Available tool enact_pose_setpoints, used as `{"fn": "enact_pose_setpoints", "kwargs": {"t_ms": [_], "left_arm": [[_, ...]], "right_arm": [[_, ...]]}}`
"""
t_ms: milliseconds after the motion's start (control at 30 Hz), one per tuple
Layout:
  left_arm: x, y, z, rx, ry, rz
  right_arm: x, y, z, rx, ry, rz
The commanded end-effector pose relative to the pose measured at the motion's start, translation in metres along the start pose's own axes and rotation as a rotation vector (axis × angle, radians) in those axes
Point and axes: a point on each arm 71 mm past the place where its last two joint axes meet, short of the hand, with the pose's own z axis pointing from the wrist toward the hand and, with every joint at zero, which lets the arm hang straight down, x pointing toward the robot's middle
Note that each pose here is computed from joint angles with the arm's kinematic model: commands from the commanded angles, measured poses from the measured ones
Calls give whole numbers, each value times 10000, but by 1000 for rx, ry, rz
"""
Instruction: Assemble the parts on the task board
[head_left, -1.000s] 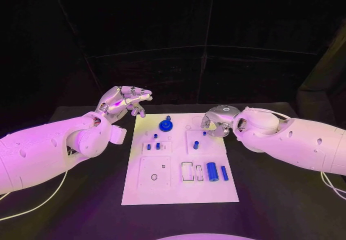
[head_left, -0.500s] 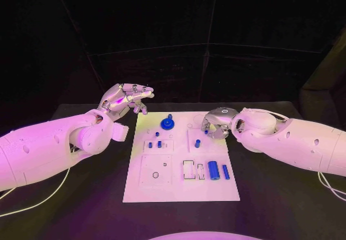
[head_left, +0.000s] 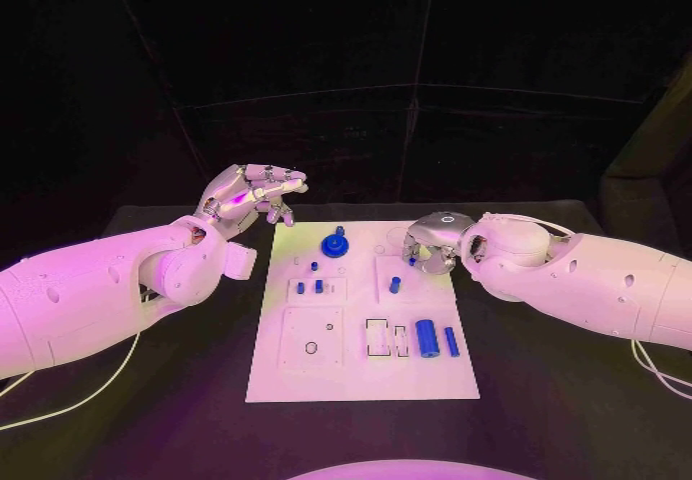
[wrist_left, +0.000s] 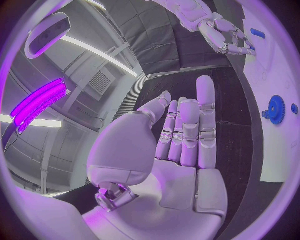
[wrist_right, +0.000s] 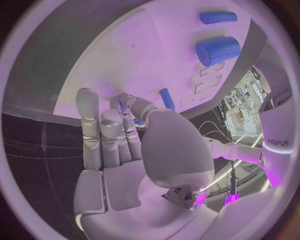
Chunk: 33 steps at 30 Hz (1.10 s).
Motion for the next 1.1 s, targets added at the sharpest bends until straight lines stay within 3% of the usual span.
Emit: {"fn": "enact_pose_setpoints", "kwargs": {"t_ms": [33,267,533,1100], "left_arm": [[6,-5,5,4,9,-11],[-7,-1,6,1,6,-9],[-27,5,3,-8,1,-6],[-90,18,-1,-17,-17,5]], "right_arm": [[78,16,1,2,28,-7],[77,39,13,12,7,-24],[34,30,-24,18,-61,-26],[-86,62,-247,-12,-199,21]]}}
